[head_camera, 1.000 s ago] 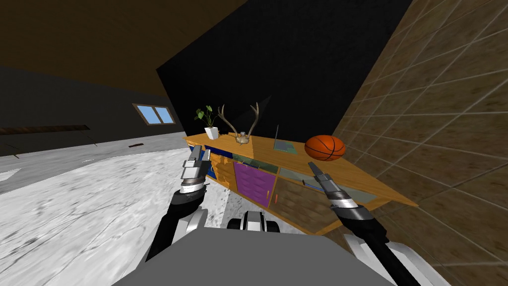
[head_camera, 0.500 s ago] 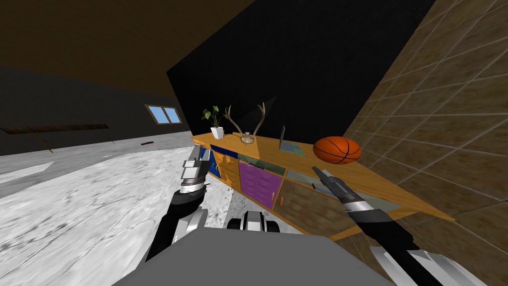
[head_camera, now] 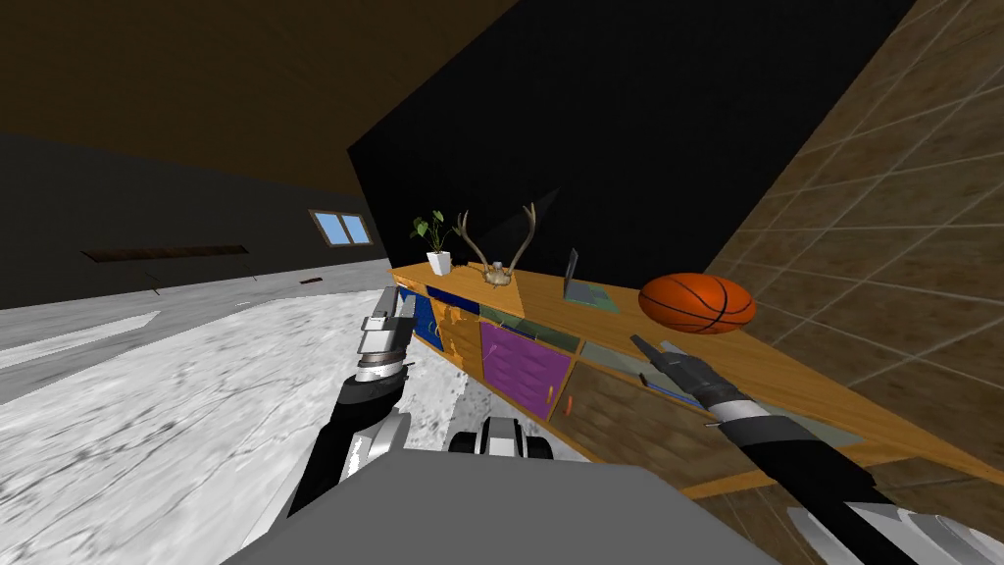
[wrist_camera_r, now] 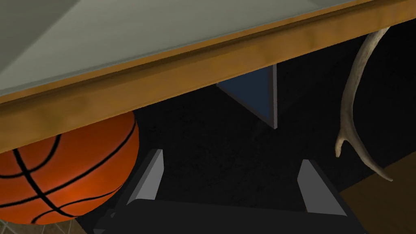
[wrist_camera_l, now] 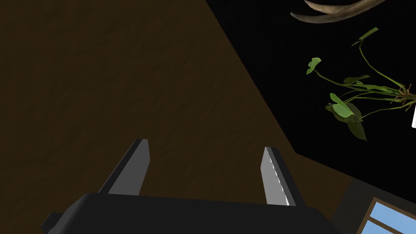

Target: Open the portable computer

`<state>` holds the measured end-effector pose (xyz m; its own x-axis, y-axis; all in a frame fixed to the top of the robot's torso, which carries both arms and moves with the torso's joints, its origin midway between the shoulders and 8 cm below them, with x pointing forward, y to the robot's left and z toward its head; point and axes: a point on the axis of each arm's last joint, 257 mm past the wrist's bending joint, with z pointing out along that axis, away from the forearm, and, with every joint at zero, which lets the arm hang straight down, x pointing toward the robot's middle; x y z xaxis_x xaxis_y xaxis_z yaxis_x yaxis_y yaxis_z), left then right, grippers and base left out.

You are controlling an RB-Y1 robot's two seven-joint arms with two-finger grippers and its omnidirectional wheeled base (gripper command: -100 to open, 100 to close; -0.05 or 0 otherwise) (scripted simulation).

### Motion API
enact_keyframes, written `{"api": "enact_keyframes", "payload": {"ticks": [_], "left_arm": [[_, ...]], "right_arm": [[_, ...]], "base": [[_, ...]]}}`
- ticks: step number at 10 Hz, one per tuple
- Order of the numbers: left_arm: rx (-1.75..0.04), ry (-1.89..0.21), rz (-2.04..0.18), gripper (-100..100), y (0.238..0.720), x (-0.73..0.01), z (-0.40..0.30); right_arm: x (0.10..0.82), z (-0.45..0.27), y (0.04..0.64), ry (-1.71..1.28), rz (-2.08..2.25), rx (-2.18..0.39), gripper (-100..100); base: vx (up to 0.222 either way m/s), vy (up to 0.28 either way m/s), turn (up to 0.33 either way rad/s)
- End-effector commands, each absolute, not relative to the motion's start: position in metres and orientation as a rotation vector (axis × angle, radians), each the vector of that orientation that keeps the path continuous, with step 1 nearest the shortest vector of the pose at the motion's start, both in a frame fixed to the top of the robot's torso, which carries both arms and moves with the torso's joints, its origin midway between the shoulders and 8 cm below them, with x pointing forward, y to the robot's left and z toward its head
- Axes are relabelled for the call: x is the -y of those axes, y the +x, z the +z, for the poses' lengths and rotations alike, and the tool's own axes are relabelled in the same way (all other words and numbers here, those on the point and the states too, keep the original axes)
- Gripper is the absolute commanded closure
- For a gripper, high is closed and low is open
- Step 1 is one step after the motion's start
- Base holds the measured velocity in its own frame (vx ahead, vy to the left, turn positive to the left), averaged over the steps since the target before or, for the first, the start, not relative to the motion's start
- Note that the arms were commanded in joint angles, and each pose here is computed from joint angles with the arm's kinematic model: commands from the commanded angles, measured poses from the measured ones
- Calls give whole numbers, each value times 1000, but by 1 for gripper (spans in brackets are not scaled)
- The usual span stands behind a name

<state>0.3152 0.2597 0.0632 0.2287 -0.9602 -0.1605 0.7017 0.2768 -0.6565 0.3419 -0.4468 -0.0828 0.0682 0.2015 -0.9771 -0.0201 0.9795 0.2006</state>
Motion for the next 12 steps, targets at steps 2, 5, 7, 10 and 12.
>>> {"api": "enact_keyframes", "payload": {"ticks": [2,5,7,10,12], "left_arm": [[-610,-507,-1213,0,315,-260,63],[-610,-507,-1213,0,315,-260,63],[-610,-507,-1213,0,315,-260,63],[-610,-507,-1213,0,315,-260,63],[-610,-507,-1213,0,315,-260,63]], "right_arm": [[502,-89,334,116,-36,-1577,-100],[565,-88,319,86,-271,-1649,-100],[586,-86,313,78,-349,-1668,-100],[646,-74,292,58,-576,-1710,-100],[665,-69,285,52,-649,-1719,-100]], "base": [[47,123,87],[72,126,155],[85,143,124],[74,137,177],[123,129,111]]}}
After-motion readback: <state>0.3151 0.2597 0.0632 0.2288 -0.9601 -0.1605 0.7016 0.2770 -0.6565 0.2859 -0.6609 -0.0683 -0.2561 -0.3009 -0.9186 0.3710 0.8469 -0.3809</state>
